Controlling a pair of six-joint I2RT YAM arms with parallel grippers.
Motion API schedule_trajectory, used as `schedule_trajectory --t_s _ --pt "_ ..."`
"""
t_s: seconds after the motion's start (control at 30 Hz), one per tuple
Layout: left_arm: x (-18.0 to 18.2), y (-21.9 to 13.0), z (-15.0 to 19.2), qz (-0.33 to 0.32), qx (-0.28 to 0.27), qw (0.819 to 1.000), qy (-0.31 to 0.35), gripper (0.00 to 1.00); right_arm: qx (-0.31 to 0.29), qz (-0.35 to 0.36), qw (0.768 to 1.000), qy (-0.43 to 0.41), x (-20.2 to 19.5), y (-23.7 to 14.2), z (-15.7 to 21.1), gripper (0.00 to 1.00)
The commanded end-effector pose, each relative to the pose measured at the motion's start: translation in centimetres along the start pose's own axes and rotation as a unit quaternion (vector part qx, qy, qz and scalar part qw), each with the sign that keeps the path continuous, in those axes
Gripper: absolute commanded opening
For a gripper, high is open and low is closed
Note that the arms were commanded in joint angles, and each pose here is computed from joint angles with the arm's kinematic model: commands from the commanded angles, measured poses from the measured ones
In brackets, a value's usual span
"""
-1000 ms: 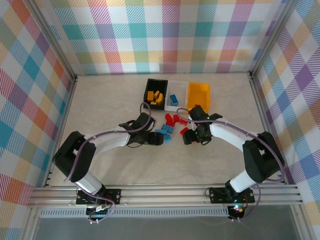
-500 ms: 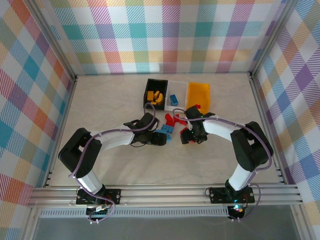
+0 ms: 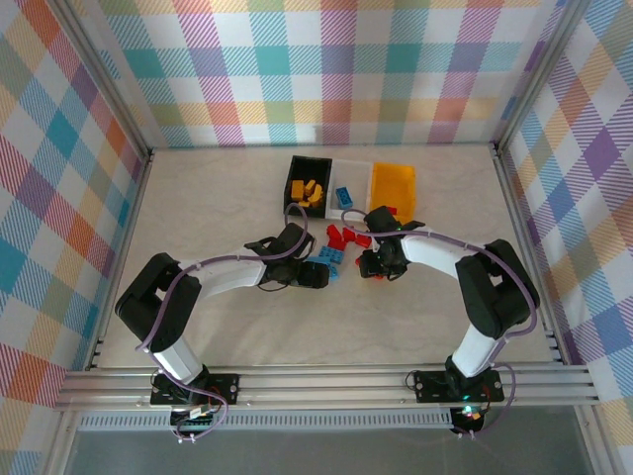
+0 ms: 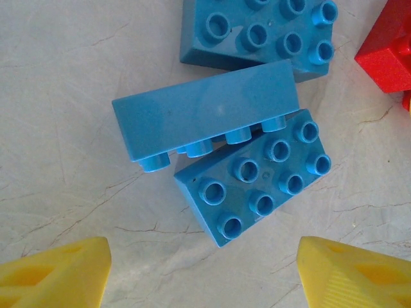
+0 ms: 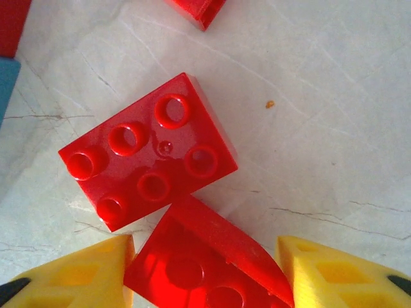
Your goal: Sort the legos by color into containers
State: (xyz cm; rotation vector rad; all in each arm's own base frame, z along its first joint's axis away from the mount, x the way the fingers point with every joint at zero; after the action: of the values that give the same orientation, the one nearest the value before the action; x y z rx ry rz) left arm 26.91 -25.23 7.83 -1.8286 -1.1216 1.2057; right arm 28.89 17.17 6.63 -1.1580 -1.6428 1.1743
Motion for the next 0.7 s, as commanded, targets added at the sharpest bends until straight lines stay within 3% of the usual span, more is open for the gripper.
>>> schedule_trajectory --t_s 0.0,0.17,0.33,0.67 --pt "0.2 -0.4 0.4 -0.01 0.005 1.0 0.008 0.76 -0.025 0.004 1.0 0.012 -0.3 -2.1 -0.2 0.45" --pt "0.0 -0.8 0.5 -0.005 0.002 1.0 0.011 0.77 -0.063 0.018 0.998 0.024 -1.0 -6.1 -0.2 0.46" --pt "-0.6 -0.5 -0.2 0.003 -0.003 1.0 0.007 0.78 -0.108 0.04 0.992 0.058 -3.3 -9.6 -3.2 0.47" --pt "-2.1 0.2 -0.6 -0.008 0.01 1.0 0.001 0.8 -0.153 0.041 0.982 0.106 -7.6 -9.1 -13.2 0.46"
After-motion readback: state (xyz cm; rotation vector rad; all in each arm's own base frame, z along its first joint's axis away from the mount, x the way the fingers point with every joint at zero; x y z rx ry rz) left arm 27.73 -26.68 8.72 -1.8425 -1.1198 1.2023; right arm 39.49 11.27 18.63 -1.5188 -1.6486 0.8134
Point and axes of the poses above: each hand's point on the last joint's axis, 136 mm out from that joint toward the fingers, its own y axis out along the fingers, its own x axis along the line the jaws close on, z = x × y, the point moved 4 cm from there along -y, back along the fingers, and after that the axes turned 4 degrees about -y, right-handed, at the moved point
